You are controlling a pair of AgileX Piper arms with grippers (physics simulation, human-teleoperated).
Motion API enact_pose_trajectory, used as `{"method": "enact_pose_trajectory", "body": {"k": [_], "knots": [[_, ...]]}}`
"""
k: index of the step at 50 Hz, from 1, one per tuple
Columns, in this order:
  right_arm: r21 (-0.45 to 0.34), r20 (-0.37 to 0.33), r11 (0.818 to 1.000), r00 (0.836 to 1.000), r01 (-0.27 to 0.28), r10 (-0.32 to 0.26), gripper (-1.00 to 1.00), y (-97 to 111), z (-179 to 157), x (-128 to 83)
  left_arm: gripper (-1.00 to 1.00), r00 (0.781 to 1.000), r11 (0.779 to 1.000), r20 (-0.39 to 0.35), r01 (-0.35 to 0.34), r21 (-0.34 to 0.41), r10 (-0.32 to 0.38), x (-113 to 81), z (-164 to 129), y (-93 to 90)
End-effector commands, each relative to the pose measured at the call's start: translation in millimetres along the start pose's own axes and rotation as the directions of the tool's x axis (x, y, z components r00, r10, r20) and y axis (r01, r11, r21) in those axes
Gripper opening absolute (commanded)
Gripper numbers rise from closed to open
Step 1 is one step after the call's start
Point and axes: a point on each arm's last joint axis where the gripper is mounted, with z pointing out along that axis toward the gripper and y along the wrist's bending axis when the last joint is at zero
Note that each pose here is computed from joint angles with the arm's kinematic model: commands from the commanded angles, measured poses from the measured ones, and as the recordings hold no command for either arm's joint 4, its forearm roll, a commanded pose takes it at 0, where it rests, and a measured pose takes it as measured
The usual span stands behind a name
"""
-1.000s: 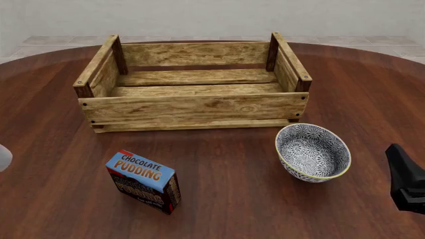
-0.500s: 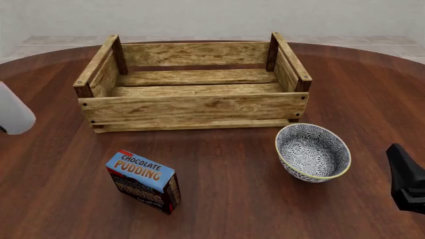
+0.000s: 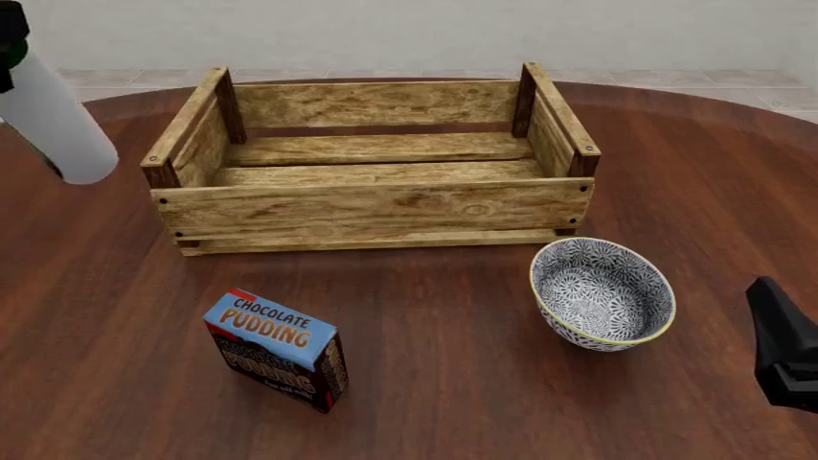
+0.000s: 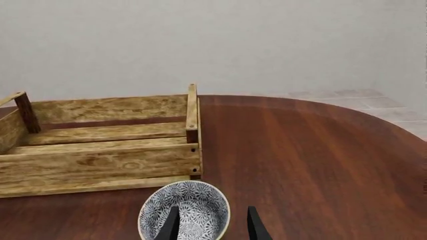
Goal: Pick up the salad dressing and put it in the tray.
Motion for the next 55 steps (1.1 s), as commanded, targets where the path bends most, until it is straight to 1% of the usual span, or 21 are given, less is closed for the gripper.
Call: {"method": "enact_pose_trajectory", "body": {"k": [1, 3, 6, 7, 9, 10, 15, 17, 21, 29, 33, 39, 43, 47, 55], "knots": [[0.001, 0.001, 1.000, 1.000, 0.003, -0.003, 1.00, 0, -1, 0, -1.00, 0.998, 0.998, 0.041, -0.040, 0.055, 0.038, -27.0, 22, -6.1], [0.000, 0.002, 1.000, 1.000, 0.003, -0.003, 1.00, 0, -1, 0, -1.00, 0.999, 0.998, 0.038, -0.038, 0.059, 0.035, -27.9, 26, -6.8], [-0.002, 0.002, 1.000, 1.000, 0.005, -0.005, 1.00, 0, -1, 0, -1.00, 0.999, 0.997, 0.028, -0.036, 0.068, 0.034, -29.1, 38, -8.7], [-0.003, 0.002, 1.000, 1.000, 0.005, -0.005, 1.00, 0, -1, 0, -1.00, 0.999, 0.996, 0.020, -0.040, 0.083, 0.039, -28.5, 44, -11.8], [-0.003, 0.002, 1.000, 1.000, 0.004, -0.004, 1.00, 0, -1, 0, -1.00, 1.000, 0.996, 0.011, -0.026, 0.083, 0.025, -28.6, 51, -11.9], [-0.003, 0.002, 1.000, 1.000, 0.004, -0.004, 1.00, 0, -1, 0, -1.00, 1.000, 0.996, 0.010, -0.029, 0.085, 0.029, -28.8, 54, -12.7], [-0.003, 0.001, 1.000, 1.000, 0.001, -0.001, 1.00, 0, 0, 0, -1.00, 1.000, 0.995, 0.016, -0.020, 0.094, 0.019, -34.6, 62, -14.5], [-0.005, 0.000, 1.000, 1.000, 0.001, -0.001, 1.00, 0, 0, 0, -1.00, 0.999, 0.994, 0.029, -0.033, 0.099, 0.031, -37.6, 62, -15.8], [-0.005, 0.000, 1.000, 1.000, 0.001, -0.001, 1.00, 0, 1, 0, -1.00, 0.999, 0.994, 0.037, -0.036, 0.107, 0.033, -41.8, 66, -17.5], [-0.005, 0.001, 1.000, 1.000, -0.002, 0.002, 1.00, 0, 0, 0, -1.00, 0.999, 0.991, 0.040, -0.035, 0.128, 0.030, -48.3, 91, -24.7], [-0.006, 0.001, 1.000, 1.000, -0.003, 0.003, 1.00, 0, 0, 0, -1.00, 0.999, 0.991, 0.037, -0.035, 0.133, 0.030, -48.3, 102, -27.2], [-0.003, 0.004, 1.000, 1.000, -0.007, 0.007, 1.00, 0, -1, 0, -1.00, 0.998, 0.986, 0.037, -0.055, 0.158, 0.050, -47.0, 124, -37.9], [-0.003, 0.004, 1.000, 1.000, -0.009, 0.009, 1.00, 0, -1, 0, -1.00, 0.999, 0.985, 0.033, -0.046, 0.164, 0.041, -48.4, 137, -41.4], [-0.001, 0.004, 1.000, 1.000, -0.014, 0.014, 1.00, 0, -1, 0, -1.00, 0.999, 0.982, 0.017, -0.052, 0.180, 0.050, -40.7, 153, -49.5], [-0.004, 0.003, 1.000, 1.000, -0.017, 0.017, 1.00, 0, 0, 0, -1.00, 0.999, 0.982, -0.005, -0.037, 0.186, 0.039, -35.1, 175, -55.1]]}}
